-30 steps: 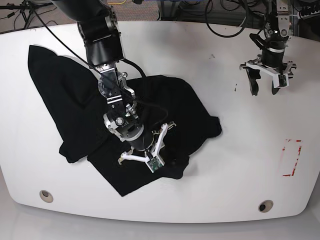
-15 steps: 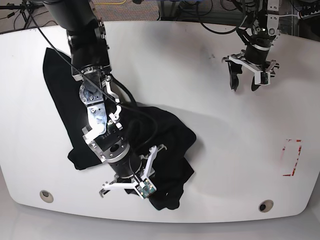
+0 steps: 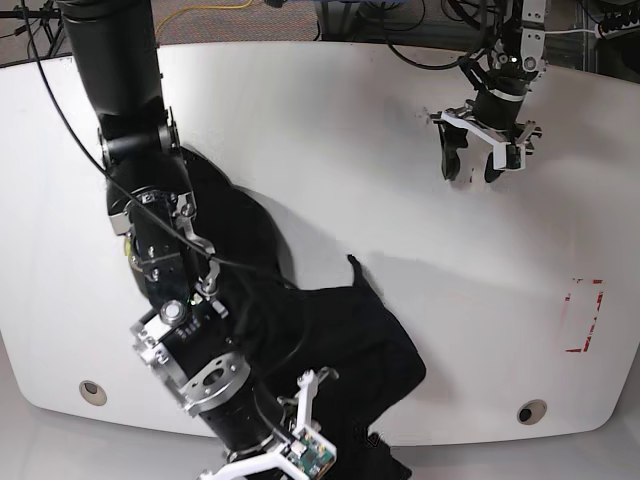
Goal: Fold the T-shirt properly
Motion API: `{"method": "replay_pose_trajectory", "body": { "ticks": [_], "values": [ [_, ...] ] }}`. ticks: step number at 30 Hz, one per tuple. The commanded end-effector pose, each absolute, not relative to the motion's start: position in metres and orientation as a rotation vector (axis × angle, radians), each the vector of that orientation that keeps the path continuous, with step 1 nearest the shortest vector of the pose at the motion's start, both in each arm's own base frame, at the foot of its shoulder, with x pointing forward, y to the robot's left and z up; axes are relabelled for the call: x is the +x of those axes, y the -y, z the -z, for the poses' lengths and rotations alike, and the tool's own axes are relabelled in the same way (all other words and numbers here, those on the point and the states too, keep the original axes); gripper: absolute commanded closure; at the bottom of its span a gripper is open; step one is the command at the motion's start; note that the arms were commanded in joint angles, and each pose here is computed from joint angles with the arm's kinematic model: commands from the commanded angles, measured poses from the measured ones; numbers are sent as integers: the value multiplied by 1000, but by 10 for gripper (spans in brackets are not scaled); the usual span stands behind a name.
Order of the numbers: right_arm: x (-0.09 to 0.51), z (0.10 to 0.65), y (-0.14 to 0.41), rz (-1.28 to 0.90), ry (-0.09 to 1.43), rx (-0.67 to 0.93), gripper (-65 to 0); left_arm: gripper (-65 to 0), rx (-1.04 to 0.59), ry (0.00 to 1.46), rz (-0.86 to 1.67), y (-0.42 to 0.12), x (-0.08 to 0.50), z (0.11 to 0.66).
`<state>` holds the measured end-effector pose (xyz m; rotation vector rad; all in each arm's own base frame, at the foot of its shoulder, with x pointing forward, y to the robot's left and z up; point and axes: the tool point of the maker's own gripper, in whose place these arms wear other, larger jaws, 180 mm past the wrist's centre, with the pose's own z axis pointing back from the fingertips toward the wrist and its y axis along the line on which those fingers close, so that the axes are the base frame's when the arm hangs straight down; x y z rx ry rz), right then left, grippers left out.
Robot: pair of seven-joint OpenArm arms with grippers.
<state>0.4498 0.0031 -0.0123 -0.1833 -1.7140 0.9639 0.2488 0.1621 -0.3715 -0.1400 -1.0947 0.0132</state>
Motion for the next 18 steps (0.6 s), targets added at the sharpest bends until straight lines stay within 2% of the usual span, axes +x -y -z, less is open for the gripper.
{"method": "replay_pose_trajectory", "body": {
  "ticks": [1,9,18],
  "values": [
    [443,-38,-7,-971,1842,-222,0,-394,-130,1140,-16,-166,254,360],
    [433,-97,-6,-982,1964,-301,0,-394,-141,1159,-14,-162,261,355],
    [417,-149,-8,-988,2075,-365,0,-396,-209,1193,-13,-133,275,347]
  ]
}}
